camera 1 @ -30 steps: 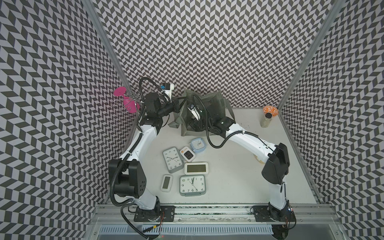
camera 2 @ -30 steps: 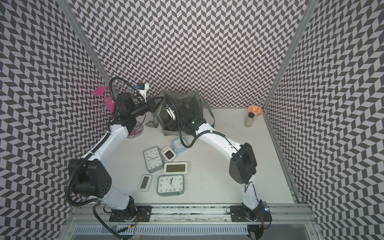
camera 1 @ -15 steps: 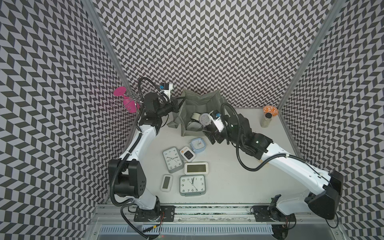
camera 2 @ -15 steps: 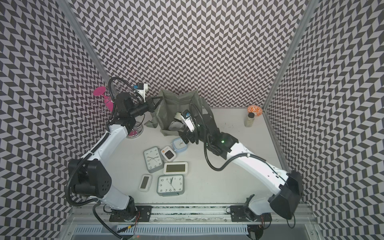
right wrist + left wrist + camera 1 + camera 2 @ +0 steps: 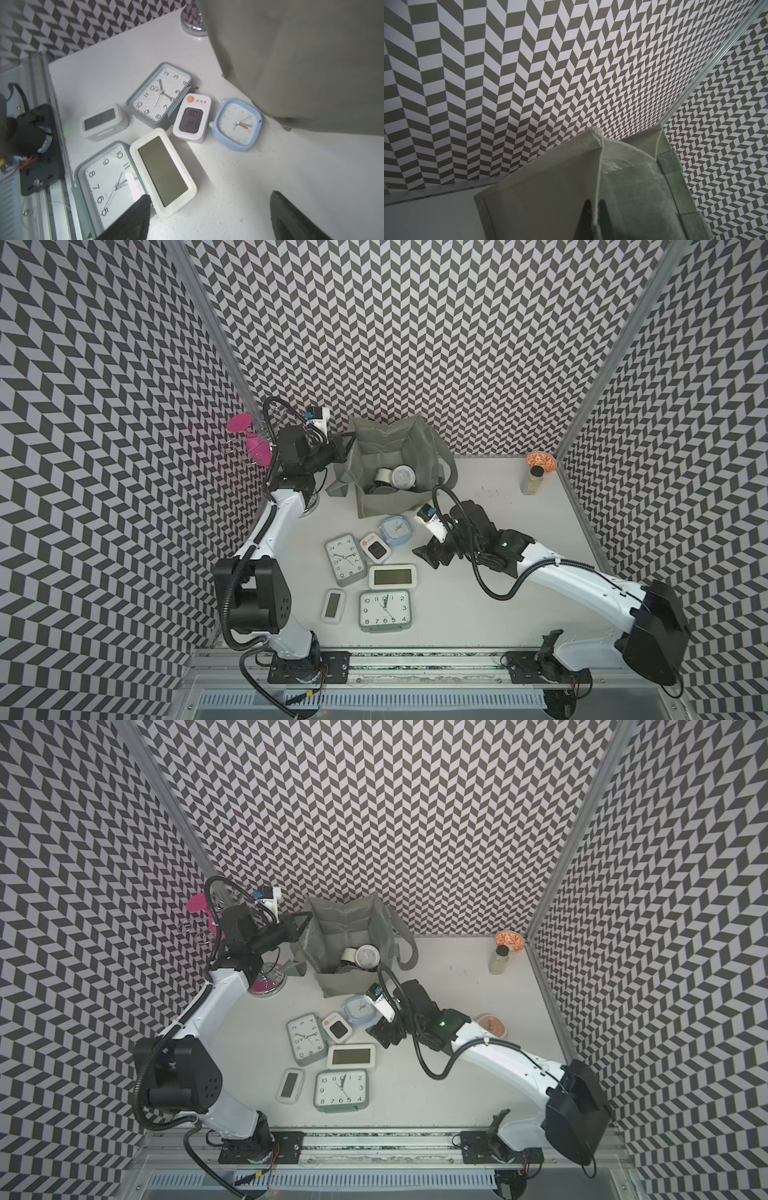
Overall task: Put the alarm clock into the canvas bag
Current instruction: Pick up the alarm from the center of the board.
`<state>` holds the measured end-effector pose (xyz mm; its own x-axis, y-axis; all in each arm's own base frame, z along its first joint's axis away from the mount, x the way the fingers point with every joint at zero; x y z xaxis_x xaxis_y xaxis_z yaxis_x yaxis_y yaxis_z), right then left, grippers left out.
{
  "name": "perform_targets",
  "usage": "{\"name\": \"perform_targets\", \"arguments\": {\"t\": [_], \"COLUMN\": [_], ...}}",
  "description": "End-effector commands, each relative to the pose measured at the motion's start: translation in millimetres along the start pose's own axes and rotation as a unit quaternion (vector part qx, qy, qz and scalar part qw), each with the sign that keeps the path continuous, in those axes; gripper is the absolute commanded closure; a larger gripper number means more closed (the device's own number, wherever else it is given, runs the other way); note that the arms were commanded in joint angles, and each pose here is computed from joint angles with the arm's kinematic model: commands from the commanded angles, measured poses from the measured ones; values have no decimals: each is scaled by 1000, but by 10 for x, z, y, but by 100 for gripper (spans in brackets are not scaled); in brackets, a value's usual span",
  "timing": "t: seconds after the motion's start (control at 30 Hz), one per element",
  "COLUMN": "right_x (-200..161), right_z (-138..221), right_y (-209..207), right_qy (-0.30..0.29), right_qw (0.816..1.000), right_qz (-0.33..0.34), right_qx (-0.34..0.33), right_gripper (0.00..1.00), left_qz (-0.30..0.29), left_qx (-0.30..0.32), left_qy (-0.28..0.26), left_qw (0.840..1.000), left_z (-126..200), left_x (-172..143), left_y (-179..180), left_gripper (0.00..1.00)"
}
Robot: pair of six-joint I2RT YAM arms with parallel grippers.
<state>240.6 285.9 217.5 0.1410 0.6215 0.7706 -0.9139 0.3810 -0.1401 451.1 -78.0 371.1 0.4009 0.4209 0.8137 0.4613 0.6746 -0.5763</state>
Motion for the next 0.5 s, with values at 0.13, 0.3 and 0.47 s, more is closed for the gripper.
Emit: {"name": "perform_targets", "arguments": {"t": [0.13,0.3,0.47], "right_x": [-274,-552,-659], "right_z": [-381,-534,-559], "right_y": [192,349,481], "right_qy": [30,57,40], "right_qw": [991,977,963], "right_qz": [110,175,231], "right_qx": [70,105,135], "right_gripper": [21,17,8], "left_qz": [-37,-35,-33], "left_qx": [-39,-43,-45], "left_qy": [-59,-61,-59], "left_qw": [997,997,997], "left_z": [108,130,123], "left_x": [303,315,304], "left_y": [-150,-131,-127], "left_gripper": [100,100,100]}}
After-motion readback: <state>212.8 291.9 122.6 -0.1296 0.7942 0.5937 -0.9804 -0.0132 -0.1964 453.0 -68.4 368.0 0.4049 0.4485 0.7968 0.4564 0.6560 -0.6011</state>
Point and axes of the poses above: each gripper's point midway between its finger pads, its own z axis back along the fingers, its own y axis along the line the jaws close on, x = y × z, the point moved 5 cm from there along z, back along the fingers, and after that the axes turned 10 degrees about z, right-handed, at the moved point
